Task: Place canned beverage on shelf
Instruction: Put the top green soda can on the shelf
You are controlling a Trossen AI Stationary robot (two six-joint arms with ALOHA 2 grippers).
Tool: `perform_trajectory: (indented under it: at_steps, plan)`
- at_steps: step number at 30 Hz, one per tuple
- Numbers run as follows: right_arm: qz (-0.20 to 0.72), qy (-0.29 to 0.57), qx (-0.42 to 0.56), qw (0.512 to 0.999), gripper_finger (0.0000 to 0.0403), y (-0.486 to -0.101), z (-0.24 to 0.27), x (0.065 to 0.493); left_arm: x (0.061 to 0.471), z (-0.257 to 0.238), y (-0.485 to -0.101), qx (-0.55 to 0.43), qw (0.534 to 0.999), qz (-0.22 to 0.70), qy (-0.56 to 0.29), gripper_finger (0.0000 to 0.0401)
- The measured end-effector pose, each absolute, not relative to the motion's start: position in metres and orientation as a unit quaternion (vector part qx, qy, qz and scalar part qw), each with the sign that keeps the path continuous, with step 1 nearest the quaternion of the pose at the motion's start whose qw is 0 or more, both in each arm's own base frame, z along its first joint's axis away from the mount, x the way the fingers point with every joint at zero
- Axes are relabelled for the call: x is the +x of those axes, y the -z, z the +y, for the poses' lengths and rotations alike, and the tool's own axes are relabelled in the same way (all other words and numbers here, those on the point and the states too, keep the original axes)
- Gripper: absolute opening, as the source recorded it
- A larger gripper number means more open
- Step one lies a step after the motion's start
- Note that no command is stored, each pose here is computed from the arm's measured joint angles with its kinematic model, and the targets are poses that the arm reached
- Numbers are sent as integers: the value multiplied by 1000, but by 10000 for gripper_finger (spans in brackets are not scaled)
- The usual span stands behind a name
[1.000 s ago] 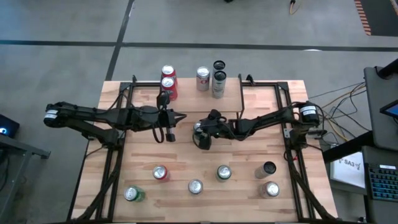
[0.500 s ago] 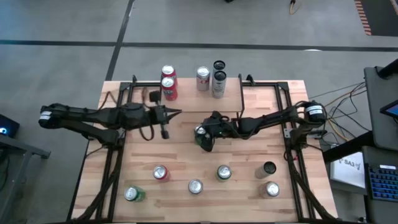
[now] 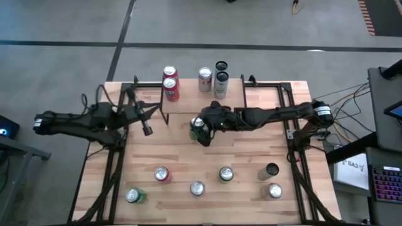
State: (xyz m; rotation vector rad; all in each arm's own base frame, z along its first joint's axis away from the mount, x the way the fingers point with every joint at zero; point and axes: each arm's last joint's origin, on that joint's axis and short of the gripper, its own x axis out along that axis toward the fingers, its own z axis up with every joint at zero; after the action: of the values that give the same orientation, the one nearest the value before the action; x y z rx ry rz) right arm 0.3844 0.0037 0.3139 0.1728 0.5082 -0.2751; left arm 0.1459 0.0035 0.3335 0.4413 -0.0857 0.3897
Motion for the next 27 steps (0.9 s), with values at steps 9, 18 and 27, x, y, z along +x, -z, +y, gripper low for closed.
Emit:
perform_trajectory:
  at_steps: [9, 18, 27]
  plan:
    - [191, 162, 96, 963, 284, -356, -14, 391, 132, 4, -334, 210, 956, -65, -197, 0]
    - [182, 215, 80, 956, 284, -355, -37, 406, 131, 4, -336, 212, 955, -67, -197, 0]
    - [218, 287, 47, 932, 284, -357, -47, 413, 132, 4, -335, 210, 955, -66, -197, 0]
